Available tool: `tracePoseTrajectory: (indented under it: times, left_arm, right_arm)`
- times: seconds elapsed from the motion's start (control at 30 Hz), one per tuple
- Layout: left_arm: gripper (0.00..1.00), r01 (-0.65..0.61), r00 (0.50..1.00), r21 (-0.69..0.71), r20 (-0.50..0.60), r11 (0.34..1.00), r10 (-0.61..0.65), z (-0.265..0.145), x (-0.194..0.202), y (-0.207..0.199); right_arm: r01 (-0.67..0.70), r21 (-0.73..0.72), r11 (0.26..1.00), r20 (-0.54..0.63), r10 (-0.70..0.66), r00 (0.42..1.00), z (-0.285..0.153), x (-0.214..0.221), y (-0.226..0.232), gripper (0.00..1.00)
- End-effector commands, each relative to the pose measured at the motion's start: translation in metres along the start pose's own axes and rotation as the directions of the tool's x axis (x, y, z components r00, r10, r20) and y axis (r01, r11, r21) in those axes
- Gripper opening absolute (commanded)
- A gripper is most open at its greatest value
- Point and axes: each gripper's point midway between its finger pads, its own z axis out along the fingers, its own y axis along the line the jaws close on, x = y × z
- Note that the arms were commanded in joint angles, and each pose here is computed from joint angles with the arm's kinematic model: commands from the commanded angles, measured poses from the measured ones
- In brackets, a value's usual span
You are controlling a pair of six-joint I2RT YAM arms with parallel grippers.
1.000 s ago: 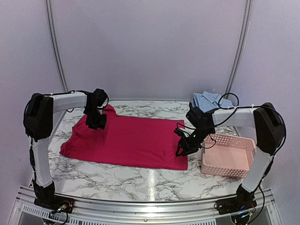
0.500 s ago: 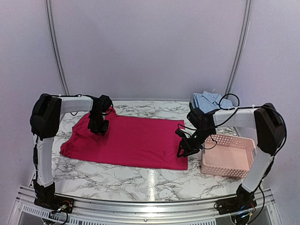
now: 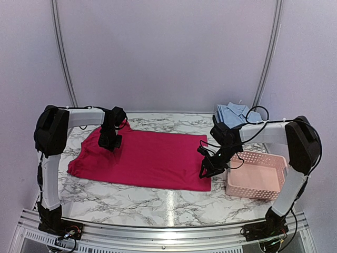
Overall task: Fold and stack the mixed laundry pile
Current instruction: Adjust the 1/3-folded T-shirt at the center of the board.
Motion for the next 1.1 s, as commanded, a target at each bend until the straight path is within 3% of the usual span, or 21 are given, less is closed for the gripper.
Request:
tracePoseTrajectory:
  times: [0.0,0.27,0.87,0.97,1.07]
  left_arm:
    - [0.0,-0.002,0.999,0.016,0.037,1.0,0.001,-0.018,-0.01,-0.002]
    - [0.0,-0.058,0.992,0.069,0.115,0.996,0.05,-0.047,-0.019,-0.023]
    - [0.01,-0.182,0.975,0.135,0.152,0.974,0.161,-0.055,-0.011,-0.066]
    - [0.15,-0.183,0.972,0.151,0.176,0.971,0.156,-0.064,-0.015,-0.067]
    - [0.55,-0.166,0.967,0.171,0.22,0.971,0.127,-0.086,-0.024,-0.062]
  right_arm:
    - [0.001,0.008,1.0,0.042,-0.001,0.999,-0.01,-0.004,0.0,0.42]
    - [0.003,0.011,1.0,0.041,-0.003,0.999,-0.009,-0.002,-0.001,0.42]
    - [0.007,0.009,1.0,0.041,-0.007,0.999,-0.008,-0.004,-0.001,0.42]
    - [0.012,0.007,1.0,0.041,-0.013,0.999,-0.009,-0.005,0.0,0.42]
    - [0.035,-0.008,0.999,0.059,-0.034,0.998,-0.012,-0.01,0.005,0.42]
